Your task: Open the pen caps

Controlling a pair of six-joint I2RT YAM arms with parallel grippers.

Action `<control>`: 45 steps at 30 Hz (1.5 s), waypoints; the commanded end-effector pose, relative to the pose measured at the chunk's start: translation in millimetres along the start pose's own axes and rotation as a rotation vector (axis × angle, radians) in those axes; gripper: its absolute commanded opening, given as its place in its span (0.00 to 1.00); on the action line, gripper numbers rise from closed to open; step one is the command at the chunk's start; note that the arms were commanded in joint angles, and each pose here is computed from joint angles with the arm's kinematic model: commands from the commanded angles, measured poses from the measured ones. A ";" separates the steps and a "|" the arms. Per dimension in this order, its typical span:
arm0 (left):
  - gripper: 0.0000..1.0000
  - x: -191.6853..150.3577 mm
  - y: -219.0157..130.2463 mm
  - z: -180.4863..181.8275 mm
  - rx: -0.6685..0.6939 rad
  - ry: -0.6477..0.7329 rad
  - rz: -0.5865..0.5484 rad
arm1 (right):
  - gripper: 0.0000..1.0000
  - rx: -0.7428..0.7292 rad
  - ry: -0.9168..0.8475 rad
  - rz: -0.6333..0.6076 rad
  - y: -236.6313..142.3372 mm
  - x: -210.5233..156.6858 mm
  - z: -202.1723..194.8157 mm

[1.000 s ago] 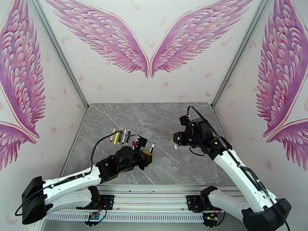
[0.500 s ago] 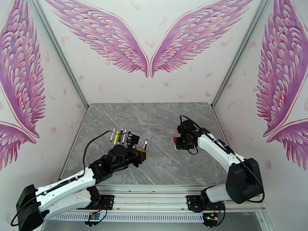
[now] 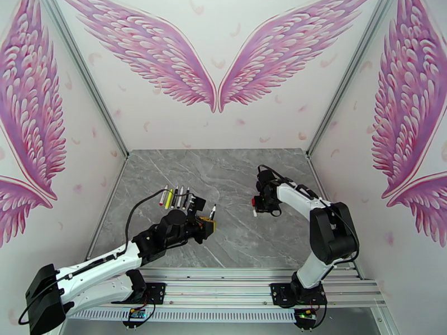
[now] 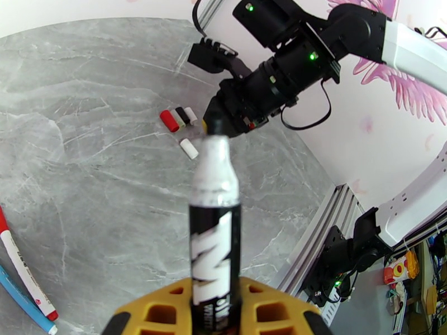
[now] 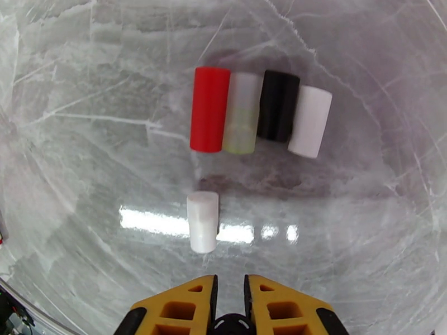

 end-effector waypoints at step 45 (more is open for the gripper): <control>0.02 -6.5 18.4 16.4 0.055 -0.066 -0.005 | 0.32 0.029 0.037 -0.019 7.3 6.2 -3.4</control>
Point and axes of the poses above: each hand's point on the last joint's axis, 136 mm out from that joint toward the fingers, its own y axis out along the fingers, its own z axis along the line the jaws close on, x = y × z, the point moved 7 cm from there along -y, back along the fingers, and after that the axes turned 14 degrees about -y, right-handed, at the moved point
